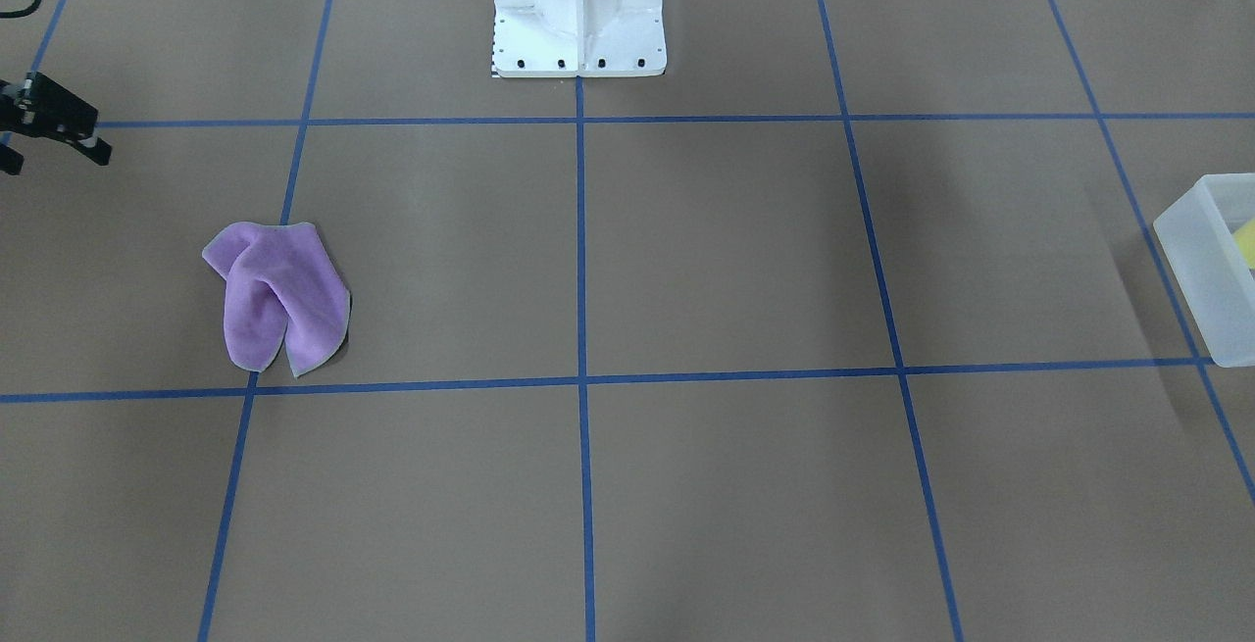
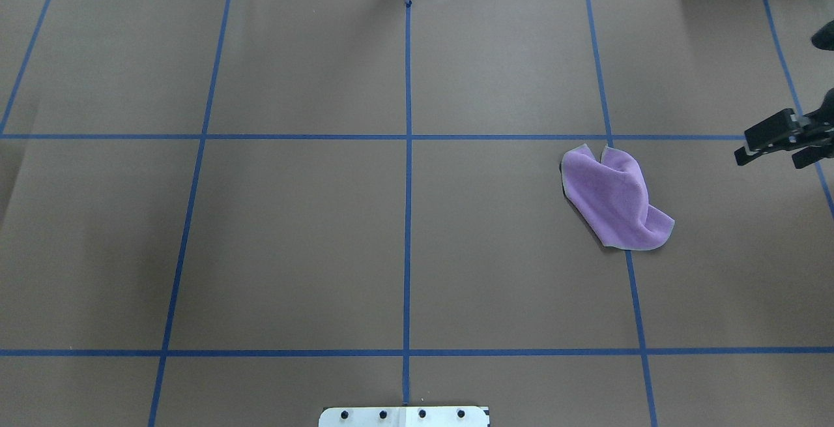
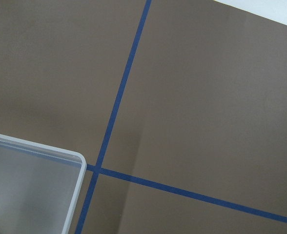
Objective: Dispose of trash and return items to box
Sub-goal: 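Reach the right gripper down and pinch the lilac cloth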
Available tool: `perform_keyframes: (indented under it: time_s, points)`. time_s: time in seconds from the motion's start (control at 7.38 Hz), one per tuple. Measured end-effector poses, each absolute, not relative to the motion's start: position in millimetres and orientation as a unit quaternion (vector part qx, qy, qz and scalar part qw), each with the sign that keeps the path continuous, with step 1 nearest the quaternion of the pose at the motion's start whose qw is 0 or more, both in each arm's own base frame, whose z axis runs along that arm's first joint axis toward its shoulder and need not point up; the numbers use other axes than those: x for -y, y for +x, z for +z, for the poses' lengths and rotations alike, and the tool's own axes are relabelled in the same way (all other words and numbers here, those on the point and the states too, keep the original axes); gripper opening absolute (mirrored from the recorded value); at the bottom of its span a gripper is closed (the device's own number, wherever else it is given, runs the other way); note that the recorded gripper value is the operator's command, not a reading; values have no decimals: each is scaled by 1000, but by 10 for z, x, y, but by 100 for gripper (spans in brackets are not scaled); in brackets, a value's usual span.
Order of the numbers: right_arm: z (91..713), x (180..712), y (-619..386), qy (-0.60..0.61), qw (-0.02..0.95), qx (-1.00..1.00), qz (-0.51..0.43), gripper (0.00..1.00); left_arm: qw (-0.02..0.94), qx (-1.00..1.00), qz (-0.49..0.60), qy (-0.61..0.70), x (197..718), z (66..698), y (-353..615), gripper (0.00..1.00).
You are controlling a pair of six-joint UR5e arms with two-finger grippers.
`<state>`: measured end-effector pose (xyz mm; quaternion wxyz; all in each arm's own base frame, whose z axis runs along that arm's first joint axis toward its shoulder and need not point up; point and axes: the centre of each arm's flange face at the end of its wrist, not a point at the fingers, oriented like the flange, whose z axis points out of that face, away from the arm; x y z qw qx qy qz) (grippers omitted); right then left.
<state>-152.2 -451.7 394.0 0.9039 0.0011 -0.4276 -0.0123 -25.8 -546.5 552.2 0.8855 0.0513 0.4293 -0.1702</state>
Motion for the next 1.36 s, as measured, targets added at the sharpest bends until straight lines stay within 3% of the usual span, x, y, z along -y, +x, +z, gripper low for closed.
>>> perform_keyframes:
  time_s: [0.41,1.22,1.36]
  points:
    - [4026,4904,-2334,25,909,414,-44,100,886,-428,-171,48,5468,5565,-257,99]
    - [4295,4911,-3389,17,919,380,-101,100,889,-423,-170,45,5503,5620,-230,99]
    - [4282,4926,-3466,17,919,380,-105,74,891,-419,-171,46,5512,5636,-233,99]
